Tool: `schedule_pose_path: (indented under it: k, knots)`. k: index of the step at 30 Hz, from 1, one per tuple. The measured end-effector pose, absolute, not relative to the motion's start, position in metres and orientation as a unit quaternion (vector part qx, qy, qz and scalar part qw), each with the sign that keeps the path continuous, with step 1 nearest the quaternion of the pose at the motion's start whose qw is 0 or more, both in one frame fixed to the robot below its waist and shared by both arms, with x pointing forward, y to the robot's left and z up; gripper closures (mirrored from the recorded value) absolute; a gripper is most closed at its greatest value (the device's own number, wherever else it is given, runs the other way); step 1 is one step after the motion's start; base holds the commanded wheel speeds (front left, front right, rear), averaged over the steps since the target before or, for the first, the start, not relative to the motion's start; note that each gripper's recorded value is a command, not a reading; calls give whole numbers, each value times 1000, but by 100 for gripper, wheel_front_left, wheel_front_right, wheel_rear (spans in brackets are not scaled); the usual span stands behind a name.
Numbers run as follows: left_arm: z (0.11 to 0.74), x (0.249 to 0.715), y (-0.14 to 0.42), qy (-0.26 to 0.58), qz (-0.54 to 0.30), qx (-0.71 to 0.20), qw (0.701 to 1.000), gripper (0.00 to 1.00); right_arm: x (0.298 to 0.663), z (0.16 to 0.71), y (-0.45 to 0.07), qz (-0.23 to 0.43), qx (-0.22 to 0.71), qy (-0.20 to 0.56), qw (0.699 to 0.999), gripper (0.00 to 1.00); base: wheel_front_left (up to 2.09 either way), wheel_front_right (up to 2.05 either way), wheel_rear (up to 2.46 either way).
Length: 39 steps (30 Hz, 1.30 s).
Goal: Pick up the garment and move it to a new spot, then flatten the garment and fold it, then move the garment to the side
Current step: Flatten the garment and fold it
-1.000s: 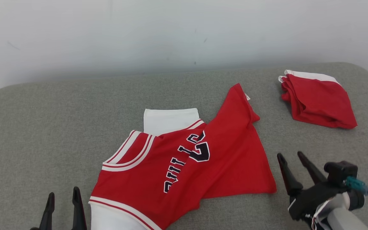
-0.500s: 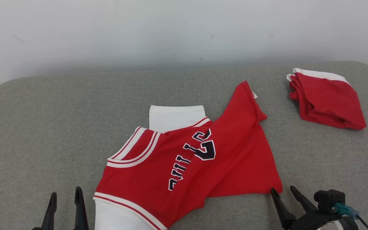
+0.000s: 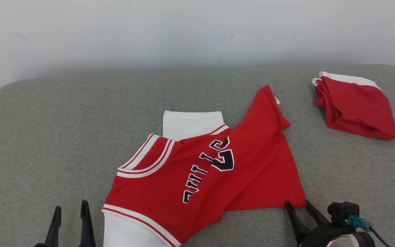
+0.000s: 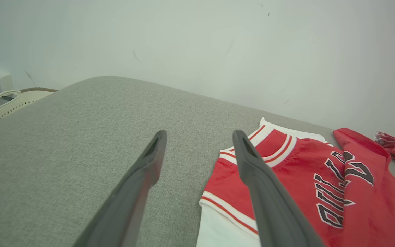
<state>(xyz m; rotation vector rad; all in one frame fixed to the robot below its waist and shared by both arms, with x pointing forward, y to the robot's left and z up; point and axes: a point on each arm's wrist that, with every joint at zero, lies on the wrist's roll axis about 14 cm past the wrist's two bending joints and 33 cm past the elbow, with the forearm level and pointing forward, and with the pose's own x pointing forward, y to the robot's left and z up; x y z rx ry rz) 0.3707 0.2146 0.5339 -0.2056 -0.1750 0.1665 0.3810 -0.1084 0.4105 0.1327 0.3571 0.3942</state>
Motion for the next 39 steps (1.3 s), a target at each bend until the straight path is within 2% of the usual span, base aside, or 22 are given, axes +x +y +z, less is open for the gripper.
schedule_pose_path:
  k: [1,2,3,9,22,23,24,33,39]
  knots:
    - [534,371,215,-87,83,-102,987,0,382,409,-108,195,63,177,963,65,0,0,0]
    - [533,371,215,-86,84,-102,987,0,383,408,-108,196,57,175,963,96,0,0,0]
    - [533,371,215,-87,84,-102,987,0,384,408,-109,195,56,172,964,100,0,0,0]
    - [535,372,215,-89,84,-102,987,0,385,409,-115,186,55,162,967,100,0,0,0]
    - [536,373,207,-89,74,-108,987,0,386,420,-170,127,37,144,981,100,0,0,0]
    - [536,373,207,-89,73,-108,987,0,383,418,-169,127,37,152,980,41,0,0,0]
    - [536,373,206,-89,73,-109,987,0,382,418,-169,127,37,152,979,0,0,0,0]
    - [539,369,208,-93,75,-109,987,0,385,434,-173,123,32,122,984,0,0,0,0]
    - [545,363,211,-103,79,-109,986,0,389,463,-173,117,31,65,991,0,0,0,0]
